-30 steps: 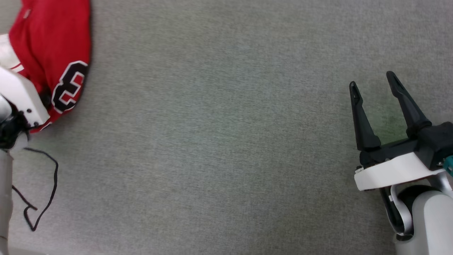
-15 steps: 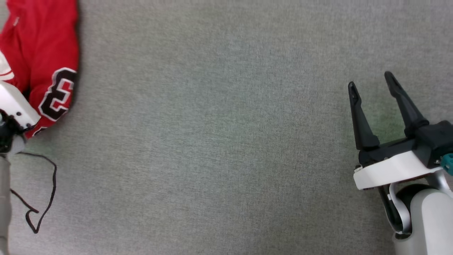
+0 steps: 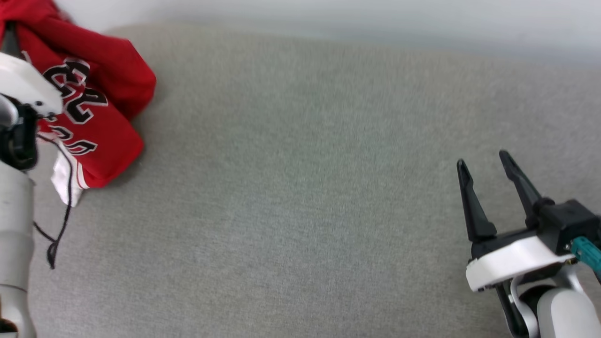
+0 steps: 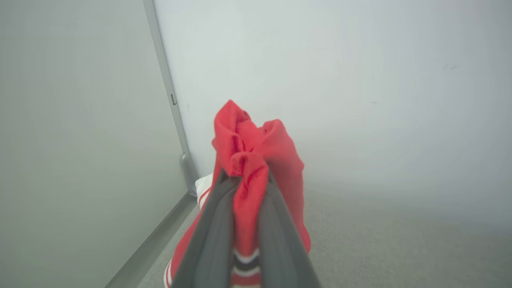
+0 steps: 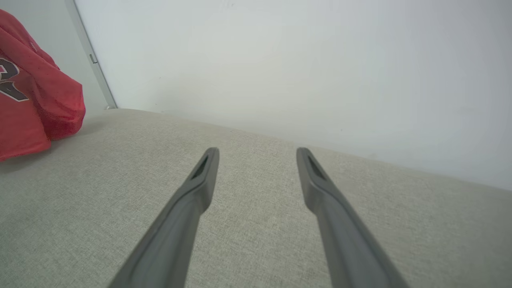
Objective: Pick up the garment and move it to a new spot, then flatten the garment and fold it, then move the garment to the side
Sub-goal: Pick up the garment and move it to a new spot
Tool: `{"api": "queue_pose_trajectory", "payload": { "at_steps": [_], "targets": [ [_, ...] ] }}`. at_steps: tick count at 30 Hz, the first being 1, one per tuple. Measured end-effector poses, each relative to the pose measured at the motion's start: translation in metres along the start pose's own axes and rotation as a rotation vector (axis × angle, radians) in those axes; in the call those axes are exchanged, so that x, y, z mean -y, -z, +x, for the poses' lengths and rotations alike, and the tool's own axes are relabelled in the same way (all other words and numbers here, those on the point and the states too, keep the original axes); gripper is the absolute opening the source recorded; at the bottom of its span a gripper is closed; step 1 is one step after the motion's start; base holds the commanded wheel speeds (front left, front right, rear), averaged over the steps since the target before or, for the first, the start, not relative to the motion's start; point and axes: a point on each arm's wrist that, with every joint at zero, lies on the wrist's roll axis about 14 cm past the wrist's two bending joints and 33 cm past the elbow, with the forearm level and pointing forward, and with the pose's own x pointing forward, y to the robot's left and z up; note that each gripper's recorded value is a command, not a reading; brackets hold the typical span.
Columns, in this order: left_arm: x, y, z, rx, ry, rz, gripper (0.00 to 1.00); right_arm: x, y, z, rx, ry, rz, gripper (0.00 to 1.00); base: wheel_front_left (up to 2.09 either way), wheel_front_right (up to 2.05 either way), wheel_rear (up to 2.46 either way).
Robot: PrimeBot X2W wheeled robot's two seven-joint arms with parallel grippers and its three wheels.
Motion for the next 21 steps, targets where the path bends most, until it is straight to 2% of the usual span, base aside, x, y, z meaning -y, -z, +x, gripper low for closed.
{"api": "queue_pose_trajectory", "payload": {
  "at_steps": [5, 9, 17, 21],
  "targets": [
    [0.023, -0.054, -0.022, 0.155, 0.068, -0.022, 0.0, -0.002, -0.027, -0.024, 0.048, 0.018, -0.012, 1.0, 0.0, 0.0, 0.0],
    [0.061, -0.074, -0.039, 0.214, 0.165, -0.056, 0.0, 0.0, -0.043, -0.044, 0.08, 0.042, -0.019, 1.0, 0.0, 0.0, 0.0],
    [0.18, -0.075, -0.07, 0.232, 0.452, -0.108, 0.0, 0.035, -0.056, -0.09, 0.095, 0.179, -0.032, 1.0, 0.0, 0.0, 0.0],
    [0.249, -0.073, -0.099, 0.243, 0.621, -0.179, 0.0, 0.051, -0.056, -0.112, 0.089, 0.246, -0.033, 1.0, 0.0, 0.0, 0.0]
  ]
}}
